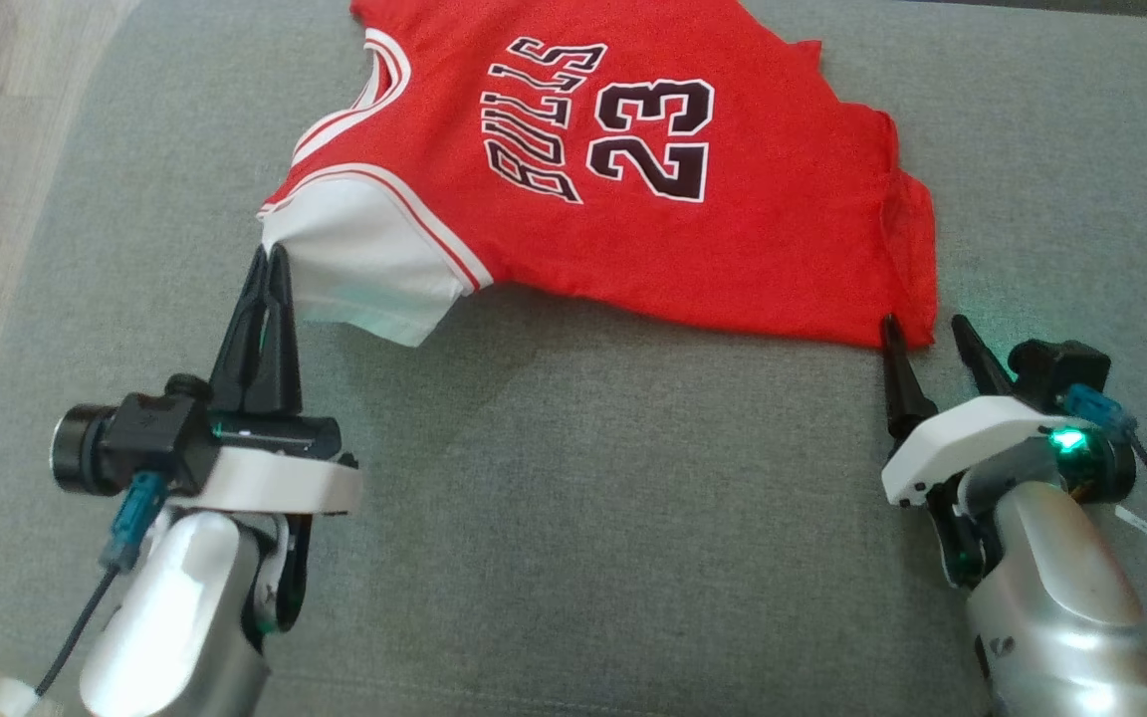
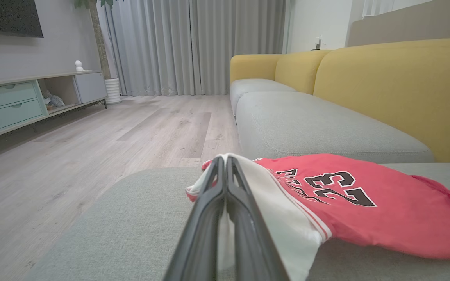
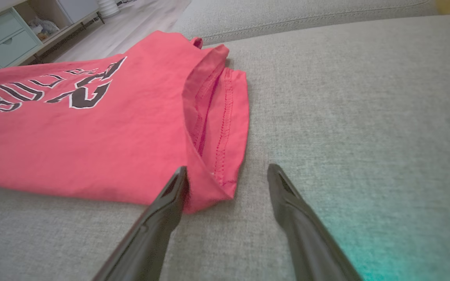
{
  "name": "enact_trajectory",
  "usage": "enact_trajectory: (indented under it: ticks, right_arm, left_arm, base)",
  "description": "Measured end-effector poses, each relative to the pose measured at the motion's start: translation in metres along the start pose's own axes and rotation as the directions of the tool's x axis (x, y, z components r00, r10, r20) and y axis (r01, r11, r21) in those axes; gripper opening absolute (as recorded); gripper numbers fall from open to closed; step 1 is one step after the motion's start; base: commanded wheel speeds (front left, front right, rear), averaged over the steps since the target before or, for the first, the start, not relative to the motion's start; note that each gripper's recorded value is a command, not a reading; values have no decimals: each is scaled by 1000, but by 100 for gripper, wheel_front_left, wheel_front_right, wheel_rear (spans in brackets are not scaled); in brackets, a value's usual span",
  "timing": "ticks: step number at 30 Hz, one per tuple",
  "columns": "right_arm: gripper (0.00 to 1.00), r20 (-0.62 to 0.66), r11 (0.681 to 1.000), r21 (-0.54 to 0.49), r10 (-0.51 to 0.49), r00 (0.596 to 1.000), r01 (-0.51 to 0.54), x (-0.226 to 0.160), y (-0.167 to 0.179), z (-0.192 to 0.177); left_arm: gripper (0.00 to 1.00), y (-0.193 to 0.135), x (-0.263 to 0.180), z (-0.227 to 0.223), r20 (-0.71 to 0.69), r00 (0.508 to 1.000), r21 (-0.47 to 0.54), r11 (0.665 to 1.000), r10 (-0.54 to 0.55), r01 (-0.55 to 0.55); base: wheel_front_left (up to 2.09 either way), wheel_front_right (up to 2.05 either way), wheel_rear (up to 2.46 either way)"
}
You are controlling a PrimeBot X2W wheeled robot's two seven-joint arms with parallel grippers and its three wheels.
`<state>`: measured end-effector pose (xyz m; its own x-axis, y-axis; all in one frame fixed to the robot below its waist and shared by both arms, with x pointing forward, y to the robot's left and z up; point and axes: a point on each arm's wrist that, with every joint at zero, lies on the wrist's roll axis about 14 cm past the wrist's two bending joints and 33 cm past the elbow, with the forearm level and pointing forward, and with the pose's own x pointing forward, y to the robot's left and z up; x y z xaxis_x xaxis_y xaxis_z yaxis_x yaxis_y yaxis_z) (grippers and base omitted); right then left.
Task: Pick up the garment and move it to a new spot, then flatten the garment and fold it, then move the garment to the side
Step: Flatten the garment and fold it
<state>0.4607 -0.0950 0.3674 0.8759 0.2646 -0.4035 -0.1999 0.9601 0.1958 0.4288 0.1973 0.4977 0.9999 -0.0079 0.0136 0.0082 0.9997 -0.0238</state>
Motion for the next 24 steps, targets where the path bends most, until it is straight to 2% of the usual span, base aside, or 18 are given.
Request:
enact_trajectory:
  ticks: [4,5,6,7,8,16,21,24]
  right_arm:
    - [100,-19,1000,-28,12,1000,-13,3,3,-2]
    - [91,-25,999,-30,14,1000,-15,3,4,-4]
    - [46,-27,999,-31,17,999,-18,3,4,-4]
    - [7,-29,999,-33,19,999,-20,2,5,-4]
    - [0,-32,999,-32,23,999,-24,1,6,-5]
    - [0,37,999,34,42,998,-43,-13,16,9]
    - [0,174,993,89,59,983,-75,-24,25,49]
    - [0,273,989,86,90,958,-118,-34,36,82]
  left_arm:
    - [0,-2,-2,0,1,1000,-10,1000,-4,4]
    - [0,-2,-4,-1,-2,1000,-12,1000,-4,3]
    - [0,-1,-5,-3,-7,1000,-13,1000,-2,2]
    - [0,0,-7,-4,-12,1000,-13,1000,1,-2]
    - [0,1,-7,-4,-14,1000,-12,1000,5,-5]
    - [0,6,-13,2,0,1000,-6,1000,18,-18]
    - [0,8,-15,15,33,999,-59,998,21,-19]
    - [0,11,-13,34,76,997,-134,991,25,-14]
  base:
    - [0,0,0]
    - [0,0,0]
    - [0,0,0]
    - [0,0,0]
    - [0,0,0]
    - [0,0,0]
    - [0,0,0]
    - [0,0,0]
